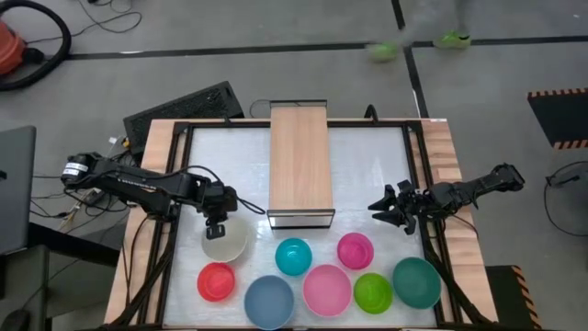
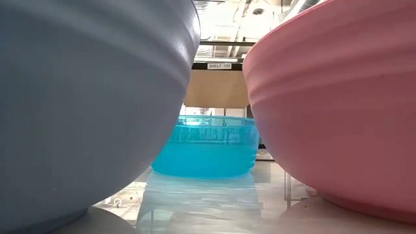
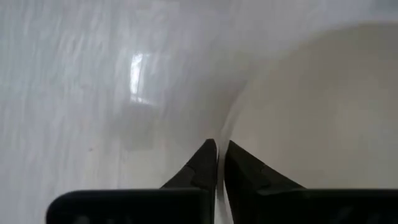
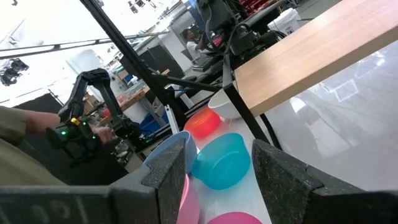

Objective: Place and stack bowls onto a shelf
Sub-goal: Put the white bowl on the shelf

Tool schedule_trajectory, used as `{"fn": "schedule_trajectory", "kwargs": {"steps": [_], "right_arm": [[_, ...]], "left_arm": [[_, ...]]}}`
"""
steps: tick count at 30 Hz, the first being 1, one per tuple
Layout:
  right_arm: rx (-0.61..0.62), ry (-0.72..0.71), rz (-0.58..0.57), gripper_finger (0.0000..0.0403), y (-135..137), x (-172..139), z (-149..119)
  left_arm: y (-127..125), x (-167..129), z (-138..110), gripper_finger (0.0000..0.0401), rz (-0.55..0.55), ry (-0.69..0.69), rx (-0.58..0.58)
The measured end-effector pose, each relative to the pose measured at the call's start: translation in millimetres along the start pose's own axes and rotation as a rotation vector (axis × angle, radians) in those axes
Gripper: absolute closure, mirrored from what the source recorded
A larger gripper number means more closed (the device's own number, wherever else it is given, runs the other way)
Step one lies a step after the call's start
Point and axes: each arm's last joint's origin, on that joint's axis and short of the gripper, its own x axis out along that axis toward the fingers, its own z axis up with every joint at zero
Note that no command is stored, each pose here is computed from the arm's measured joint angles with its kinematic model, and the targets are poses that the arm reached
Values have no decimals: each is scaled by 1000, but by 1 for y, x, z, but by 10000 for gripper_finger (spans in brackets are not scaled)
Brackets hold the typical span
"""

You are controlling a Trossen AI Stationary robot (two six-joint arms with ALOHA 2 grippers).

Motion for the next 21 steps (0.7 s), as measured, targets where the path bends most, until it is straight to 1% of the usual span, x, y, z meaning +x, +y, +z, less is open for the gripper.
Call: {"fn": "schedule_trajectory", "kwargs": {"steps": [8, 12, 16, 19, 21], "right_arm": [[3, -10, -4, 194, 0, 0, 1], [134, -59, 8, 194, 3, 0, 7], [202, -207, 160, 194, 16, -4, 25], [262, -284, 232, 194, 21, -7, 33], [290, -326, 256, 194, 23, -9, 37]], "left_arm": [[0, 0, 1, 400, 15, -14, -19], [-1, -9, 8, 401, 20, -43, -54], [-5, -30, 20, 401, 4, -52, -96], [-8, -55, 29, 401, 1, -46, -161], [-10, -78, 35, 401, 8, -41, -228]]}}
